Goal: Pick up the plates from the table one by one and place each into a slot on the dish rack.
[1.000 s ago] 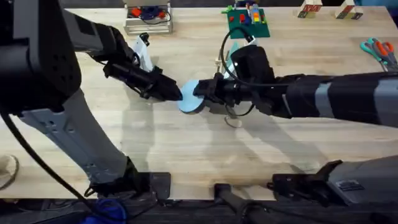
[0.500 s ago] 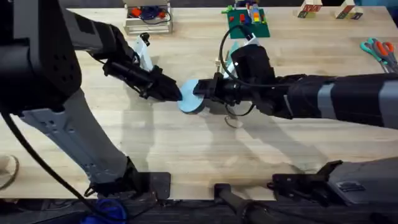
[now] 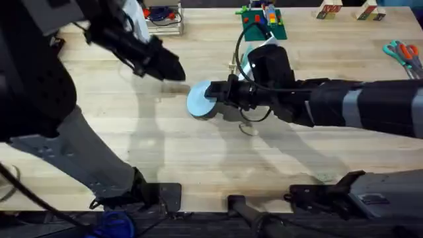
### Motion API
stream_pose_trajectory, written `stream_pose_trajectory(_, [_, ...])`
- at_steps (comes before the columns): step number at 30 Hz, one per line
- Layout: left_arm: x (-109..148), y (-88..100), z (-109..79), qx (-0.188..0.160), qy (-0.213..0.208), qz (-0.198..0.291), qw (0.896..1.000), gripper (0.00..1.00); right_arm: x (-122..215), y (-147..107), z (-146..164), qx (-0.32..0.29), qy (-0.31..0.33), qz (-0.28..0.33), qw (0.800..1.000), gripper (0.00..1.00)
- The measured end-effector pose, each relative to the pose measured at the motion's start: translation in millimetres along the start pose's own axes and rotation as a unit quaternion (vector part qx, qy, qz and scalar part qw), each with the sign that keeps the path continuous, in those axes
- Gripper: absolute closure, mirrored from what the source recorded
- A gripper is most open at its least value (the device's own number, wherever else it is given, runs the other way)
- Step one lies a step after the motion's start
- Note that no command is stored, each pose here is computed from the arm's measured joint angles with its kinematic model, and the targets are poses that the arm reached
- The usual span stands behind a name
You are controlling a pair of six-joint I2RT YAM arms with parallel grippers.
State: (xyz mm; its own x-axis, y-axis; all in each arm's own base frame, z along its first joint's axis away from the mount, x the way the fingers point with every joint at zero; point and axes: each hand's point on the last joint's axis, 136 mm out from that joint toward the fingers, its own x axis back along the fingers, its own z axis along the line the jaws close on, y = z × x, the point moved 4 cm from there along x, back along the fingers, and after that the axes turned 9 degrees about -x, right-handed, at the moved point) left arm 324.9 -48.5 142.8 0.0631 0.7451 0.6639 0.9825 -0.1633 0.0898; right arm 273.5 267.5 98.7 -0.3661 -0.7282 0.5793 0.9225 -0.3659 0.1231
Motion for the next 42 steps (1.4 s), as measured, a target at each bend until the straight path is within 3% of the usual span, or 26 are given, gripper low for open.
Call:
stream_pose_trajectory(1, [22, 9.5, -15.2, -0.015, 0.024, -0.005, 1.0, 0.958, 0, 0, 0, 0.002, 0.0, 0.0, 1.0, 0.969])
stream_pose_trajectory(6, [43, 17.1, -23.7, -0.015, 0.069, -0.004, 0.998, 0.958, 5, 3, 5, 0.02, 0.007, -0.006, 1.0, 0.969])
stream_pose_trajectory(14, [80, 21.2, -34.6, 0.01, 0.159, -0.004, 0.987, 0.959, 30, 9, 17, 0.058, 0.013, -0.021, 0.998, 0.969])
stream_pose_trajectory(21, [112, 23.7, -46.7, 0.032, 0.232, -0.023, 0.972, 0.958, 54, 13, 23, 0.096, -0.038, -0.03, 0.994, 0.969])
stream_pose_trajectory(32, [138, 25.4, -68.3, 0.023, 0.289, -0.07, 0.954, 0.96, 126, 44, 60, 0.185, -0.165, -0.116, 0.962, 0.969])
stream_pose_trajectory(38, [139, 23.0, -81.5, 0.007, 0.299, -0.076, 0.951, 0.953, 159, 64, 83, 0.203, -0.192, -0.188, 0.941, 0.969])
stream_pose_trajectory(42, [139, 22.8, -80.8, 0.009, 0.303, -0.077, 0.95, 0.763, 177, 73, 95, 0.207, -0.195, -0.233, 0.93, 0.97])
